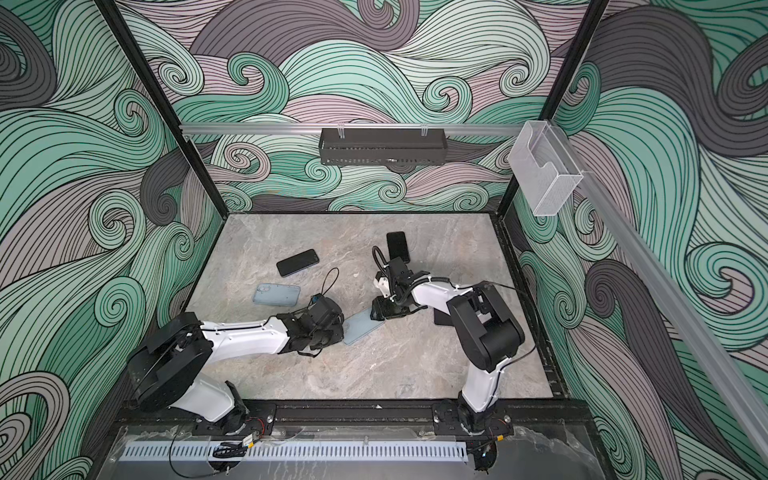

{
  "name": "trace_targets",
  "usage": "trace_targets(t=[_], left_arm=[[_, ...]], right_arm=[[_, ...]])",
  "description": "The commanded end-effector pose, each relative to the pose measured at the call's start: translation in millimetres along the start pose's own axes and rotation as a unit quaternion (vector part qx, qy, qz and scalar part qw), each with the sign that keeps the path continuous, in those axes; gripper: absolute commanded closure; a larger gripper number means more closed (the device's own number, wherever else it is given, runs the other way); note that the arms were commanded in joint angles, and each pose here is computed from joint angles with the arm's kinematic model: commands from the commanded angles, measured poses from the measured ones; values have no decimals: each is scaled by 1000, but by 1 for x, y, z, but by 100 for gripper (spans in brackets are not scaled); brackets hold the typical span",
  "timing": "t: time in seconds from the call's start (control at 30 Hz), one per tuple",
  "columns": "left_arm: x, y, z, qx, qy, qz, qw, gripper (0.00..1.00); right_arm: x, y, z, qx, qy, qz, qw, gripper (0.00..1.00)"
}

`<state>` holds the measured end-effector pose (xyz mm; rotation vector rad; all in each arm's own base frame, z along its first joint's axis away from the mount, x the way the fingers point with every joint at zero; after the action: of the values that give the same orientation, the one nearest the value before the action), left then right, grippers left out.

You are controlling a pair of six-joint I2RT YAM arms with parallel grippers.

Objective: Put the phone into the phone case

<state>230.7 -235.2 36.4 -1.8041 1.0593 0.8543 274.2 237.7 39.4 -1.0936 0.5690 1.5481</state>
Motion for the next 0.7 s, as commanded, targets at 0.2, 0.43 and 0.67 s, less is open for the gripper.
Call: trace_targets(t=[0.2,0.43,0.67], left_arm=[[3,-31,10,15,3,-1,1000,79],[11,-37,-9,66,37,32,997,79],[13,-42,-20,90,45,44,994,79]], right_arm=[[1,46,5,40,-28,41,998,56],[2,51,13,59,-57,17,996,62],[1,52,15,61,-57,8,996,64]])
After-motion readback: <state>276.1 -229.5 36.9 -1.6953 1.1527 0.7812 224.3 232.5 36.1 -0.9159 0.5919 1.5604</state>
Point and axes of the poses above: each gripper's point midway between its finger pads, its own x axis out along the fingers, its own z axis along the line the jaws close on, y = z × x, the point moved 2 cm from there along -x, back along the fingers, and after that the axes turned 3 degrees about x, right-handed, at the moved point
